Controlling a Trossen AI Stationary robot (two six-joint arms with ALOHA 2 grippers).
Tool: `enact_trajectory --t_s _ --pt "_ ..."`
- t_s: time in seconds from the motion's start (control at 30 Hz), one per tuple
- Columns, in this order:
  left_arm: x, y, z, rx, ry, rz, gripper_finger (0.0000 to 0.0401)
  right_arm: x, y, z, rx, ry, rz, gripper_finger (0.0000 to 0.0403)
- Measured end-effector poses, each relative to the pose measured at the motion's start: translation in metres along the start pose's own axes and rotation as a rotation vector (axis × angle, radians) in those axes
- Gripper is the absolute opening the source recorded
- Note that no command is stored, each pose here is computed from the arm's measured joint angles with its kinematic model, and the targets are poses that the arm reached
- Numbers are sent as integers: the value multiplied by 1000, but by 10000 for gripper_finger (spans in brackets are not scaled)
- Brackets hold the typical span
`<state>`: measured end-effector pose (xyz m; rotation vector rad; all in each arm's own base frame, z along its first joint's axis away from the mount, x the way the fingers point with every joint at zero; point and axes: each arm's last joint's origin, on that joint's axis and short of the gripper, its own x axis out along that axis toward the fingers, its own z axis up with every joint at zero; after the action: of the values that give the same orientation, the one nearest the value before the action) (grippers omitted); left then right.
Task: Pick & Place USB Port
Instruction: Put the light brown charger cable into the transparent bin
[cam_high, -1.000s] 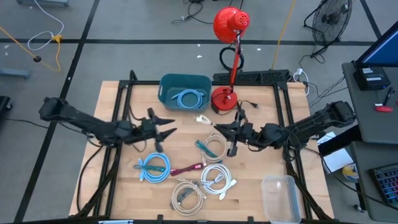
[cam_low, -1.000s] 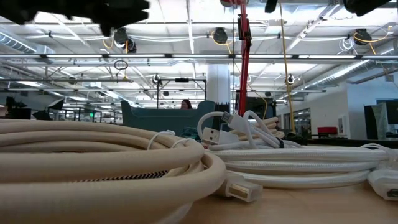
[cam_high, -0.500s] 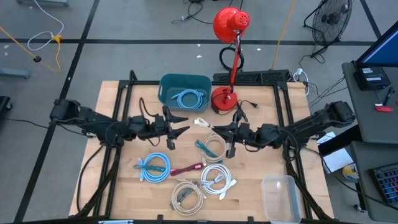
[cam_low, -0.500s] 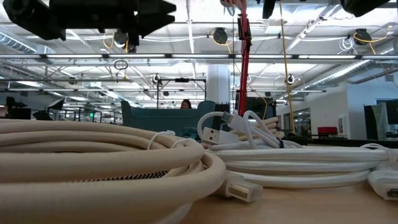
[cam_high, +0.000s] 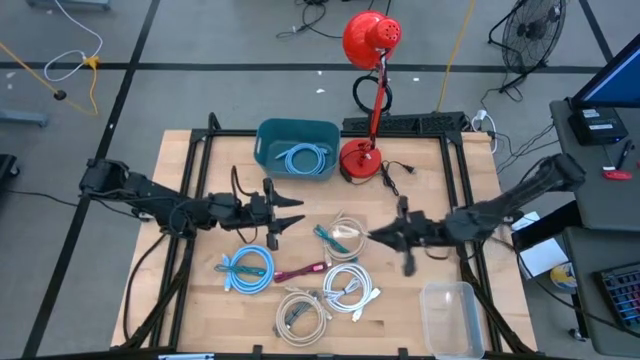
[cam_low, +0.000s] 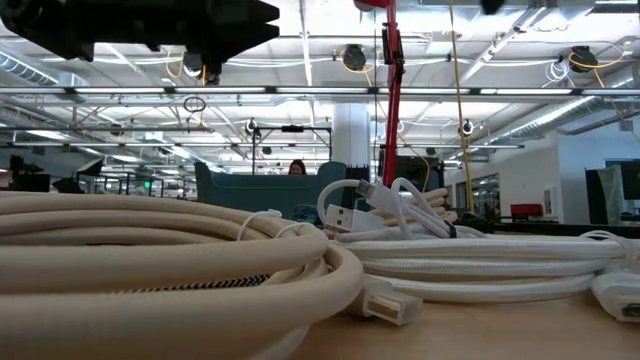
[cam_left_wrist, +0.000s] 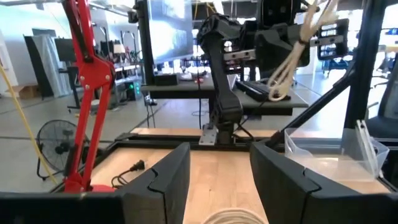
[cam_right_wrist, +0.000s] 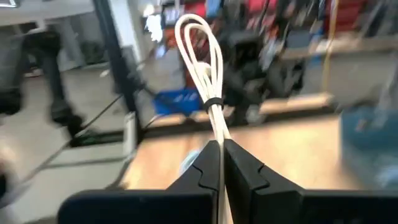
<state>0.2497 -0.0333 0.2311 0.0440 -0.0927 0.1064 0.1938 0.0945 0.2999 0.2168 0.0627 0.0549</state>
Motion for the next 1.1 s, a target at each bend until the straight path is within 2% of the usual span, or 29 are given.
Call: enact_trajectory --t_s 0.1,0.23,0.47,0.6,0.7,0.9,1.0,1.1 --pt "0 0 0 0 3 2 172 -25 6 -3 84 95 39 0" --pt "0 0 0 -14 3 4 172 -44 18 -11 154 141 0 0" --pt "0 0 -1 -22 11 4 172 -60 42 -30 291 206 -1 0" --pt "0 0 -1 -23 15 4 172 -60 50 -36 323 224 8 0" --pt "0 0 -2 -44 21 4 172 -58 51 -37 280 185 -32 0" --pt "3 -1 -5 -50 1 3 172 -54 51 -19 56 -40 -216 0" --pt "11 -4 -1 -54 -84 -29 172 -47 52 -10 -10 -98 -238 0" --pt "33 -11 0 -30 -106 -76 172 -40 50 -5 -43 -126 -220 0"
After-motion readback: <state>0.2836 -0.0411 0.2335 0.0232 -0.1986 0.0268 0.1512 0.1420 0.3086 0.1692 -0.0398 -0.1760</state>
